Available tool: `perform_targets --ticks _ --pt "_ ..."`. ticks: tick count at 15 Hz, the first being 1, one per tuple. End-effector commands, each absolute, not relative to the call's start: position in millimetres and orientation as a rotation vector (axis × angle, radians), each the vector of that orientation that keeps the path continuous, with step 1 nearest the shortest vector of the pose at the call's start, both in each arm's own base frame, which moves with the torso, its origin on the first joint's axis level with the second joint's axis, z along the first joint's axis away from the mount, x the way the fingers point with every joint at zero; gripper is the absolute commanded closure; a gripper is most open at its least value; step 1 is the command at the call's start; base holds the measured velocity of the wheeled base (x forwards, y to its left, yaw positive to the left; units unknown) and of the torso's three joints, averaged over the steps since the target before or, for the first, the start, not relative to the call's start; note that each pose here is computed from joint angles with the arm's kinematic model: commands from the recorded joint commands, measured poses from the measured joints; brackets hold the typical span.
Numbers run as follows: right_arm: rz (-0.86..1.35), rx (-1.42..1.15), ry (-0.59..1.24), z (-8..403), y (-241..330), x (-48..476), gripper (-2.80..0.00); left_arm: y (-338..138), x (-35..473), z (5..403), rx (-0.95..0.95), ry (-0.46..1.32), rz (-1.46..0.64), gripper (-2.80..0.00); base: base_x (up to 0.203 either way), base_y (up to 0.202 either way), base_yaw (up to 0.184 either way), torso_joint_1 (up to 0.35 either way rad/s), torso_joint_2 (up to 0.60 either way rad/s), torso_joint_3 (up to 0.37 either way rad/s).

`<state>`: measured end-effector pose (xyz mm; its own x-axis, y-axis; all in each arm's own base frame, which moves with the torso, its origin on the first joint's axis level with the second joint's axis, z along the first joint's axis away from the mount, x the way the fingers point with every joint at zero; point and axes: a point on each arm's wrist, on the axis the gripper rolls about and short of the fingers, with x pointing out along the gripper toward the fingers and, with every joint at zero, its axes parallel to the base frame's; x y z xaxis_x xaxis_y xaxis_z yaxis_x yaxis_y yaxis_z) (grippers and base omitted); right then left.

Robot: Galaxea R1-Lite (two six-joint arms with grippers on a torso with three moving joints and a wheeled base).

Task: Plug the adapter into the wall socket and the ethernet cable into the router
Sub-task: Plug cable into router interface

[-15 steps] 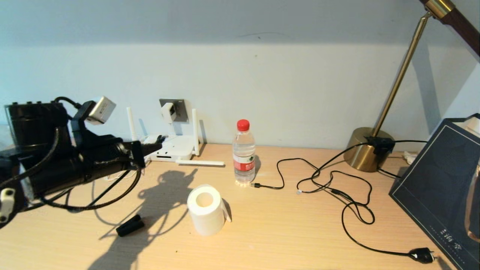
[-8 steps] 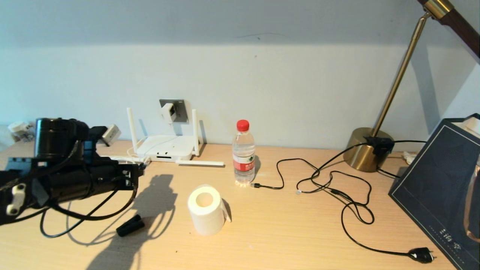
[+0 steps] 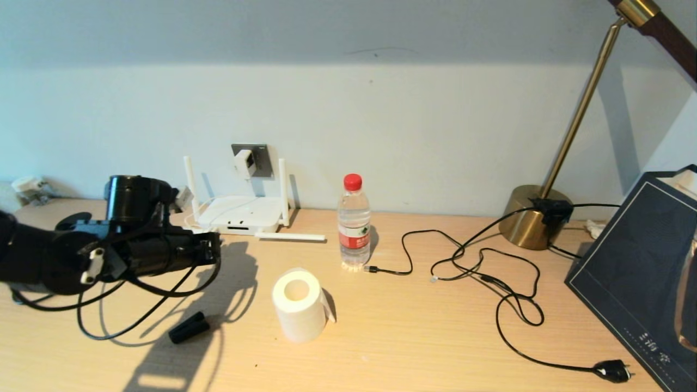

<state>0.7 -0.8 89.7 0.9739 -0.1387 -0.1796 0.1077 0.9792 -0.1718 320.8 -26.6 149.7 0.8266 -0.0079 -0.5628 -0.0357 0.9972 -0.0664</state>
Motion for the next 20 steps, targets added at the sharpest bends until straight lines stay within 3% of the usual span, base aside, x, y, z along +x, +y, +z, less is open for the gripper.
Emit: perform_targets --ticks 1,5,8,13,15,18,20 --pt "-0.118 -0.209 0.211 87 -1 1 -2.8 -21 338 134 -0.08 0.585 0.035 0.0 0.0 0.0 0.0 0.0 0.0 0.0" --pt "-0.098 -0.205 0.229 85 0 1 -2.8 -8 356 122 -0.087 0.56 0.067 0.0 0.0 0.0 0.0 0.0 0.0 0.0" --pt "-0.063 -0.051 0.339 75 1 -3 -2.8 -4 366 113 -0.071 0.565 0.073 0.0 0.0 0.0 0.0 0.0 0.0 0.0" --pt "0.04 -0.068 0.32 79 1 1 -2.8 2 367 103 -0.058 0.593 0.068 0.0 0.0 0.0 0.0 0.0 0.0 0.0" --pt "0.034 -0.054 0.263 79 1 -3 -2.8 0 367 101 -0.057 0.601 0.06 0.0 0.0 0.0 0.0 0.0 0.0 0.0" --pt "0.021 -0.07 0.03 76 1 -21 -2.8 2 369 100 -0.058 0.601 0.061 0.0 0.0 0.0 0.0 0.0 0.0 0.0" --pt "0.015 -0.084 -0.005 75 1 -23 -2.8 1 368 96 -0.05 0.613 0.047 0.0 0.0 0.0 0.0 0.0 0.0 0.0"
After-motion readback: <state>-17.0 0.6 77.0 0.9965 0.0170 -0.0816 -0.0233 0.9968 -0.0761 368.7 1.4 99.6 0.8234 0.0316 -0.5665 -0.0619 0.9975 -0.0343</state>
